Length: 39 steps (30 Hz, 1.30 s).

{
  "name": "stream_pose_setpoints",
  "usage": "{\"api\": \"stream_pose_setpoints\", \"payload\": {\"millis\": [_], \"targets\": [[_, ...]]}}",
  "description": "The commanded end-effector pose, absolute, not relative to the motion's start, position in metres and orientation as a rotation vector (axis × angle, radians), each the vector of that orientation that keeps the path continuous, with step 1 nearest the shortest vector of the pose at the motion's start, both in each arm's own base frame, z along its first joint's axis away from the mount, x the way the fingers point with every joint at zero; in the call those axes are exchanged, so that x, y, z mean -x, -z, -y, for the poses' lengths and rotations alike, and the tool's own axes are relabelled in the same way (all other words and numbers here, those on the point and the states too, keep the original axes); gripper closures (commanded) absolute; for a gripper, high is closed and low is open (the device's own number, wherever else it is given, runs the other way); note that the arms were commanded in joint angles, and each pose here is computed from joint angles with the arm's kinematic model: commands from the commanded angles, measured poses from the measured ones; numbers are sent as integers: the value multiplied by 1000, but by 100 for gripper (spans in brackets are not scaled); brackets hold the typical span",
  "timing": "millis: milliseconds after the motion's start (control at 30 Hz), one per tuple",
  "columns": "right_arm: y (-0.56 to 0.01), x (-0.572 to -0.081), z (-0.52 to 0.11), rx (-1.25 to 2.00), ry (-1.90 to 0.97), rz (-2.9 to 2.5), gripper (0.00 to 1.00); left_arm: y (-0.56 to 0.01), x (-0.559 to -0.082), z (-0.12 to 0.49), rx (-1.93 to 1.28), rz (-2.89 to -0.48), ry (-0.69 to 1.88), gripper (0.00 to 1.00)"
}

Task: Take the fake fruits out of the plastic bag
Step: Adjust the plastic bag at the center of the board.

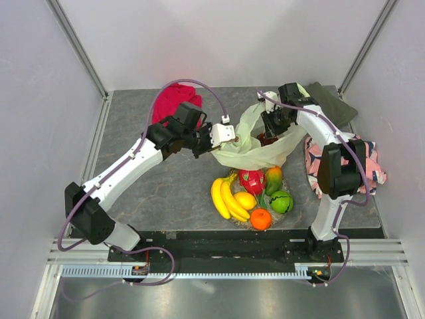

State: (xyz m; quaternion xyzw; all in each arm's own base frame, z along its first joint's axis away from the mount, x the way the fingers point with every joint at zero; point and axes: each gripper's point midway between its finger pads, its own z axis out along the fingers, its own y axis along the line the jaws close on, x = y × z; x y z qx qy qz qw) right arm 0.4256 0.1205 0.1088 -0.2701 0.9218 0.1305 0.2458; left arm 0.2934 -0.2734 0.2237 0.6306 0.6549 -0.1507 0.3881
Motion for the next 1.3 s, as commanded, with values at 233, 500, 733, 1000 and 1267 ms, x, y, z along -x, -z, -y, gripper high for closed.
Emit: {"api": "stream_pose_setpoints", "payload": {"millis": [233, 500, 733, 1000, 1267], "targets": [[-178, -495, -95, 641, -173, -2319, 71, -375, -444, 279, -1101, -1514, 134, 98], [-183, -487, -107, 674, -310, -2304, 55, -428, -455, 297, -1112, -1365, 175, 98], [-147, -422, -134, 697, -499, -2408, 24, -334, -379, 269, -1265, -1586, 295, 98], [-171, -399, -171, 698, -491, -2318, 20, -246, -323, 217, -1336, -1799, 232, 98], [-164, -432, -211, 698, -492, -2301, 18, -232, -315, 218, -1332, -1832, 276, 99]]}}
